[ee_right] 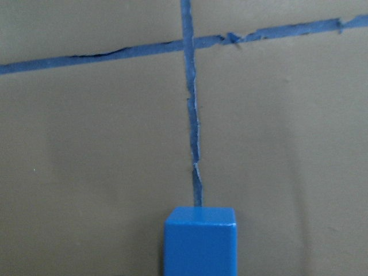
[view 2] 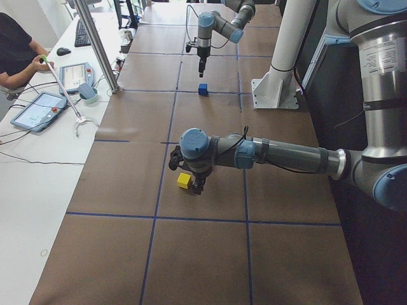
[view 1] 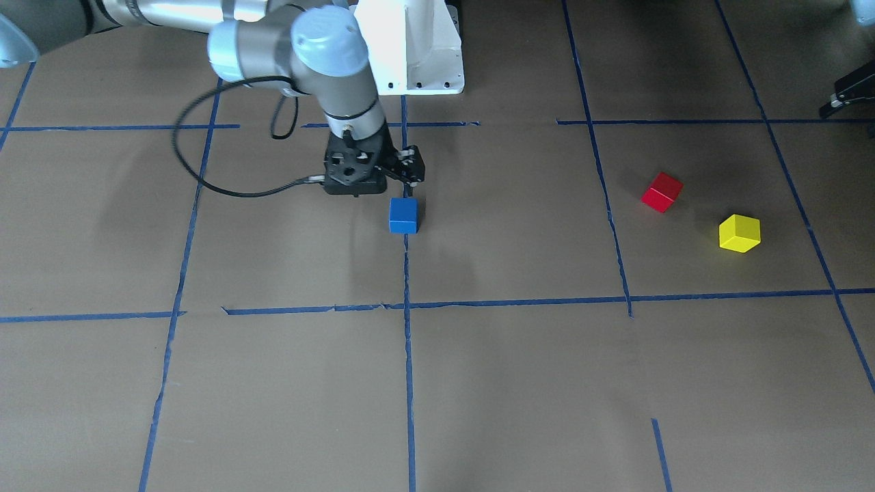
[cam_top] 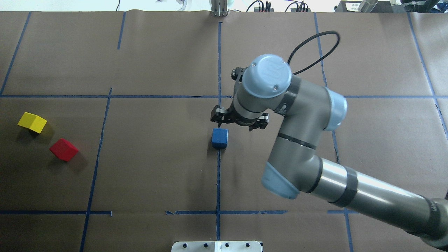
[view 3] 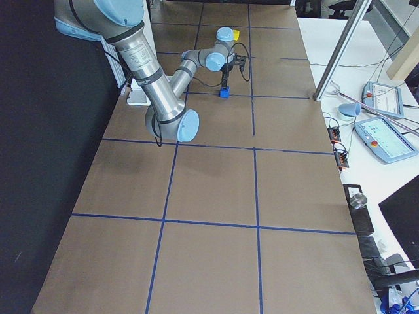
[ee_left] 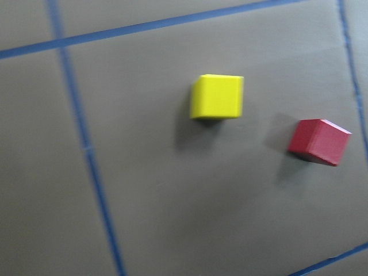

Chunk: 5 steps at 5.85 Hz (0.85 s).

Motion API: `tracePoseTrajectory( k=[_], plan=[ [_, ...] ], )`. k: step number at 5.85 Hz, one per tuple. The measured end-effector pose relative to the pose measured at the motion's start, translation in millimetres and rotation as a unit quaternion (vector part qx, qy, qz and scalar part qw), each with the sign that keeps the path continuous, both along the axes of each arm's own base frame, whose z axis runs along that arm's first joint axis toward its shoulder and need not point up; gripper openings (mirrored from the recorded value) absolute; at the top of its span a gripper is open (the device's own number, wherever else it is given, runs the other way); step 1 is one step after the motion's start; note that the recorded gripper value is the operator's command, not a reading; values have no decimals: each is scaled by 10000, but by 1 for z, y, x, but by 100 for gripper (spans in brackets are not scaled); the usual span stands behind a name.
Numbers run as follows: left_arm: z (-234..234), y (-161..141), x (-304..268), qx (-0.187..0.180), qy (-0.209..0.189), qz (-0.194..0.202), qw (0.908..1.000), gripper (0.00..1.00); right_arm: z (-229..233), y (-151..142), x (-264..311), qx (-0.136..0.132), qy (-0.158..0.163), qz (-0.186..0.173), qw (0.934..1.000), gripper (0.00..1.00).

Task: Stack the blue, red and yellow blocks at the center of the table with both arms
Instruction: 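Release the blue cube and raise the right gripper away, then reach the left gripper to the red cube and grasp it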

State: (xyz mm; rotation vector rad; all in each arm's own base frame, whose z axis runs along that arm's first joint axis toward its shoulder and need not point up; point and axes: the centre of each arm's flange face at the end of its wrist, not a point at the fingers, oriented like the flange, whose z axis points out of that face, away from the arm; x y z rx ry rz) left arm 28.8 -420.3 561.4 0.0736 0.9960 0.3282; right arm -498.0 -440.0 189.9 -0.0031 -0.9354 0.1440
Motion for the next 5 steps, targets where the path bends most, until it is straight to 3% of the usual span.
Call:
tracePoseTrajectory(
  k=[2, 3, 5],
  plan=[
    [-32, -12, 69, -146, 20, -28, 9999, 100, 46, -6, 72, -89, -14, -54, 9999, 100],
    [-45, -13, 110, 144, -150, -29, 9998, 100, 61, -4, 92, -71, 19, -31, 10000, 100],
    [-52, -1, 200, 1350, -354, 291, 9898, 100, 67, -1, 113, -11, 18, 46, 10000, 100]
  ],
)
